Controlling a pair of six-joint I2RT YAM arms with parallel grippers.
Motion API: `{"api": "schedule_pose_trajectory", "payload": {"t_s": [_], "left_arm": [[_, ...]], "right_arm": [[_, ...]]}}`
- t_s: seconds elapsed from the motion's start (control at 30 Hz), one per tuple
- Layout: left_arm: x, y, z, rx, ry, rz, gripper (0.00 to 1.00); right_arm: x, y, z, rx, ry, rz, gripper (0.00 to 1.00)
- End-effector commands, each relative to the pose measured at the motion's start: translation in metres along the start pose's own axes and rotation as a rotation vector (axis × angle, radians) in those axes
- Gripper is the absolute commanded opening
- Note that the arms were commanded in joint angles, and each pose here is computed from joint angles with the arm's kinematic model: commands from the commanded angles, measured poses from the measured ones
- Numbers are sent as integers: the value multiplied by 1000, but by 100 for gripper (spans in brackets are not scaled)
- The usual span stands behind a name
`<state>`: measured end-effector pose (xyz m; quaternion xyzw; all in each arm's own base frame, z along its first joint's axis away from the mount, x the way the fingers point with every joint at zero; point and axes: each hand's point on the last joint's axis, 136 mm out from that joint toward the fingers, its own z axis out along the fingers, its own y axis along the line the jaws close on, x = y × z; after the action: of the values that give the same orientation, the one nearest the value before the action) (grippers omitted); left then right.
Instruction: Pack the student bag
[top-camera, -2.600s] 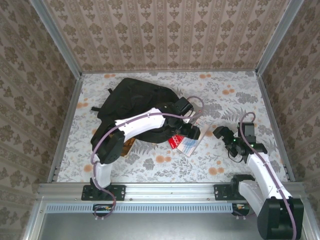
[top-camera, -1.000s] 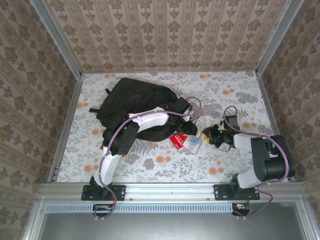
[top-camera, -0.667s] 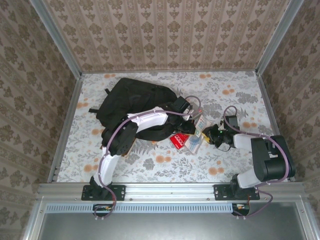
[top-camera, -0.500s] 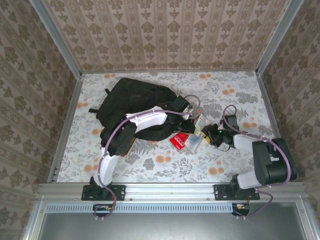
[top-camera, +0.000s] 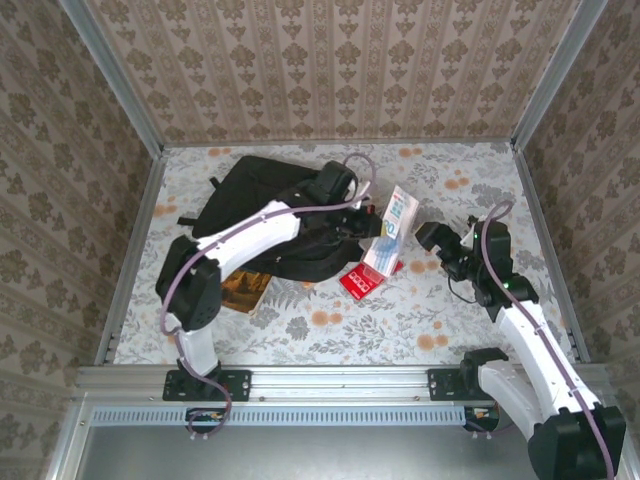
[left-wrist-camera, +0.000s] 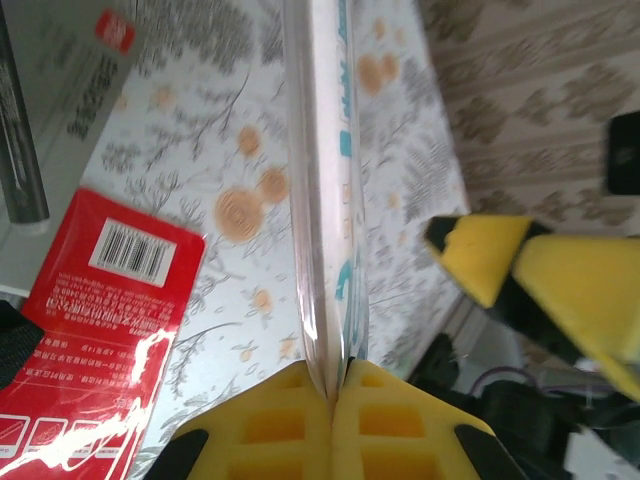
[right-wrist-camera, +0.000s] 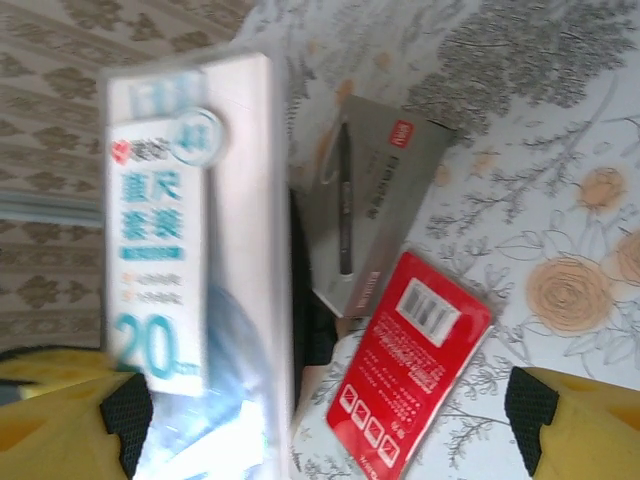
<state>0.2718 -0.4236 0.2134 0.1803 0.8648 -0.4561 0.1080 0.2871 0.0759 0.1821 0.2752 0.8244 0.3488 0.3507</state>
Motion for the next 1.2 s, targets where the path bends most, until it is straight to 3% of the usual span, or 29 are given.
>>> {"api": "schedule_pose_trajectory", "payload": {"t_s": [0.0,0.27,0.7,0.93,1.03,1.17], "left_arm": [[-10,-25,-30,105,-54,-6,0],[-7,-50,-60,237,-83,9,0],[-3,-57,-63,302,-94,2,0],[1,-47,-57,275,-82,-8,0],[0,-40,-57,251,-84,-18,0],[0,-32,-61,204,-90,-23,15]], "right_arm": [[-2,33,-3,-161,33,20,91],[-3,108,-5,-536,163,23,83],[4,119,10,-556,215,60,58],[6,111,11,-534,196,75,19],[7,107,12,-519,188,73,9],[8,102,10,-488,182,50,2]]}}
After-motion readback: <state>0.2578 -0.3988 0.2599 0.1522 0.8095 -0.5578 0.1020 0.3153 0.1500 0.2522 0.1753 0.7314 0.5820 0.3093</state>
